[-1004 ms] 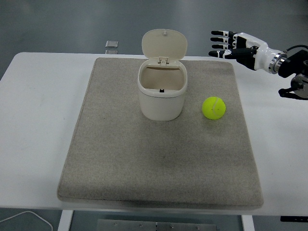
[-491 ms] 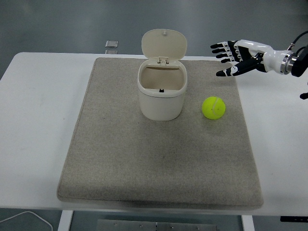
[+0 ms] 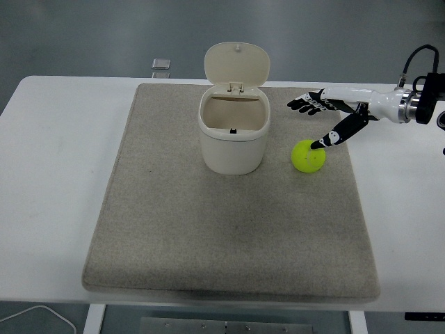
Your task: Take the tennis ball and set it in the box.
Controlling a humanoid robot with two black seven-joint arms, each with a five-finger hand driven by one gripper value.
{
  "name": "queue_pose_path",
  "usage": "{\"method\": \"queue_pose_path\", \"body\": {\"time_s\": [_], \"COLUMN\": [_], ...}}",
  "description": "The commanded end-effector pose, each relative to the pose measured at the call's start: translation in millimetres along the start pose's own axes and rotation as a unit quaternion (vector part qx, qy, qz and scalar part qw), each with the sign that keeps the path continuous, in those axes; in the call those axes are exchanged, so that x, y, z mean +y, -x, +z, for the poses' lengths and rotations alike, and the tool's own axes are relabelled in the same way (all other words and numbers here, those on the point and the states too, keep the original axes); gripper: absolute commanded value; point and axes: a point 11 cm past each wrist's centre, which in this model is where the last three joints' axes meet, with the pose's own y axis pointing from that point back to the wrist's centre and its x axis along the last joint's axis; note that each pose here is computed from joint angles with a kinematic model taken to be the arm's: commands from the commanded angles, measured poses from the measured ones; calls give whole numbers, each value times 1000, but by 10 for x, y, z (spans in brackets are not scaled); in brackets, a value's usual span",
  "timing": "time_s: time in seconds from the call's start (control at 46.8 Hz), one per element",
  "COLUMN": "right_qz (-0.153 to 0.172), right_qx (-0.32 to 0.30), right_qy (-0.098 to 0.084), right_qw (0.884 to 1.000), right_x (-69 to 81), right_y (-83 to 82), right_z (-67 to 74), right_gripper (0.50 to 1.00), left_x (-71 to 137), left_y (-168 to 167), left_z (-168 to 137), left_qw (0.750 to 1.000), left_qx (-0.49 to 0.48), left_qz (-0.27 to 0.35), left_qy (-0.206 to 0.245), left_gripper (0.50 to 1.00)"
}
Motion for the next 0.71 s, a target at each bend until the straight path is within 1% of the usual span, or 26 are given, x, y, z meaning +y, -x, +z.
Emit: {"method": "queue_pose_path", "body": {"time_s": [0.0,0.085,0.128,0.192,0.256,0.321,0.491,0.684], "right_qz": [-10,-16,-26,-33,-34,-35,-40,-39], "right_qx": [24,58,74,94,111,126,145,154], "right_qy": [1,4,3,4,4,10,18,15], "right_qw": [1000,998,997,995,993,991,988,987], "right_x": [0,-11,-25,-28,-49,-56,-63,-91], "right_y": [27,55,102,145,176,212,298,343], "right_z": [-5,-10,-16,-10,-7,30,103,115], "right_gripper": [926,924,924,924,924,921,921,915], "left_x": [0,0,0,-1,0,0,0,-1], "left_y": [-5,0,0,0,0,0,0,0], "left_z": [-1,1,-1,8,-1,1,1,10], "left_qw": [1000,1000,1000,1000,1000,1000,1000,1000], "left_qx": [0,0,0,0,0,0,0,0], "left_qz": [1,0,0,0,0,0,0,0], "left_qy": [0,0,0,0,0,0,0,1], "left_gripper": [996,996,996,996,996,996,996,996]}}
